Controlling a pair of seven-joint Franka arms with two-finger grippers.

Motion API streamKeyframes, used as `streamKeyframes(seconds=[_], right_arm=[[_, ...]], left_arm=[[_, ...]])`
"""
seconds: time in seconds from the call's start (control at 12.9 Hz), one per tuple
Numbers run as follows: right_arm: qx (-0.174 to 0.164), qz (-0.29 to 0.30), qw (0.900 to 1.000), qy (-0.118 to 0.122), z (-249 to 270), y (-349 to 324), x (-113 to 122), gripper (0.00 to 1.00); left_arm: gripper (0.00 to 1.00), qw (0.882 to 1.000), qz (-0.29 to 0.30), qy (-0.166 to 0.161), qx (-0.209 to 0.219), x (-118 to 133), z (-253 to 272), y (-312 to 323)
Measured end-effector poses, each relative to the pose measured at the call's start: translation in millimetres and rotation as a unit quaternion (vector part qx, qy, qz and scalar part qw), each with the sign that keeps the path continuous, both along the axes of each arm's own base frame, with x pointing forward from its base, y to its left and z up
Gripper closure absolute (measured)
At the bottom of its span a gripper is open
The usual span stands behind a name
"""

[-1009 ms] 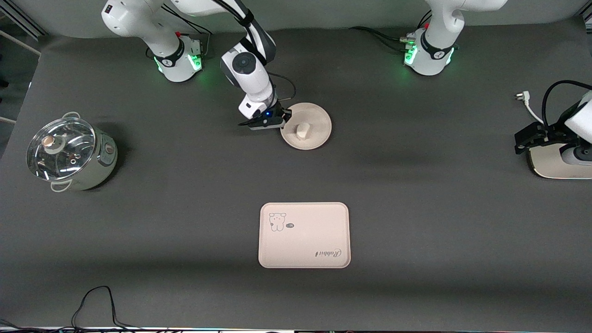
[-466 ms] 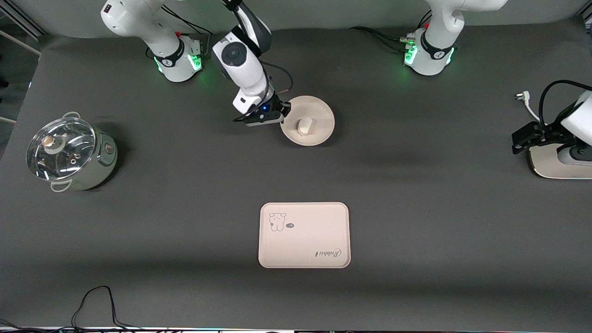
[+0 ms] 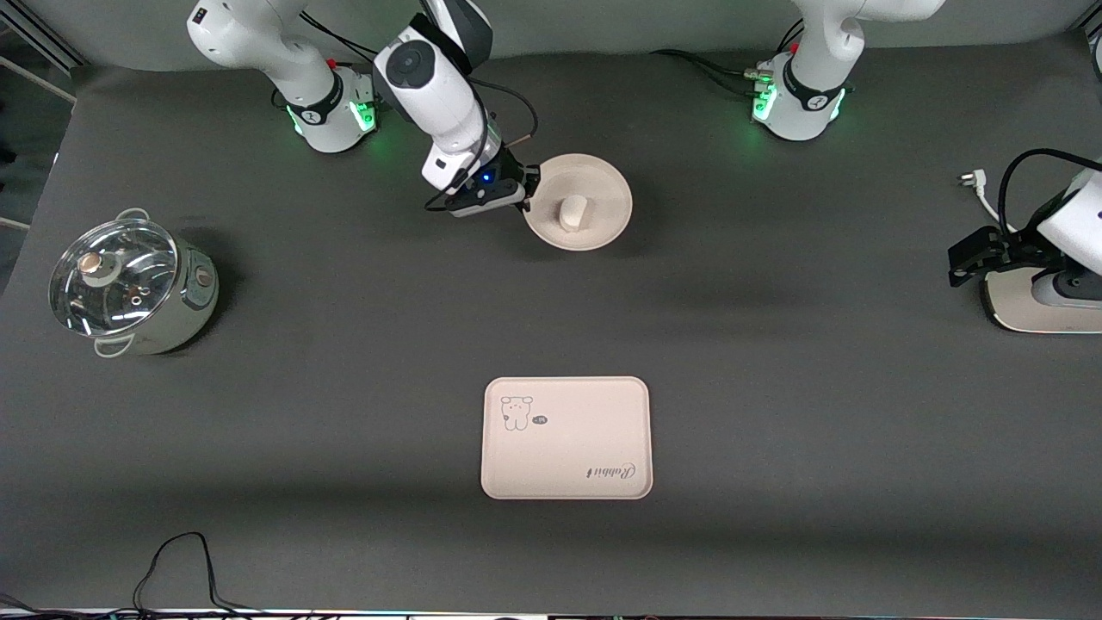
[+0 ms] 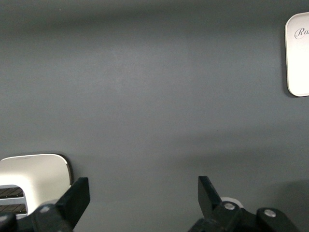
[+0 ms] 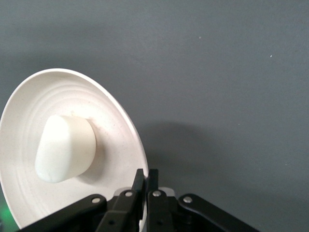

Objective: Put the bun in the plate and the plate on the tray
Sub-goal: 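Lift the plate with the right gripper and carry it over the tray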

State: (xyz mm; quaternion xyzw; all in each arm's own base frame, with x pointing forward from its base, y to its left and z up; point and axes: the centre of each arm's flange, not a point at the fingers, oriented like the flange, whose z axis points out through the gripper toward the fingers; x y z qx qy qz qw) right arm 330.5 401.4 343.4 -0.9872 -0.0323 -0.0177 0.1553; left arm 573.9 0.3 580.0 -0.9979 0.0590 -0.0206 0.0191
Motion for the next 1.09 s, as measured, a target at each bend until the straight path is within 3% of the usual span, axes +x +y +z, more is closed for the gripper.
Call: streamKeyframes(seconds=[0.23, 0.39, 0.62, 1.09], right_arm=[[0.012, -0.005, 1.0, -0.008, 22, -4, 16, 0.96], [0.018, -0.015, 1.0, -0.021, 28, -5, 49, 0.96], [0.014, -0.04, 0.999, -0.033, 15, 1, 125, 0.96], [0.012, -0.069, 0.997, -0.035, 13, 2, 278, 0.96]], left_arm=[[0.0, 1.0, 0.0, 0.0, 0.0, 0, 0, 0], [0.0, 1.0, 0.0, 0.001, 0.0, 0, 0, 0], [0.0, 1.0, 0.0, 0.001, 0.0, 0, -1, 0], [0.0, 1.0, 0.0, 0.002, 0.0, 0, -1, 0]])
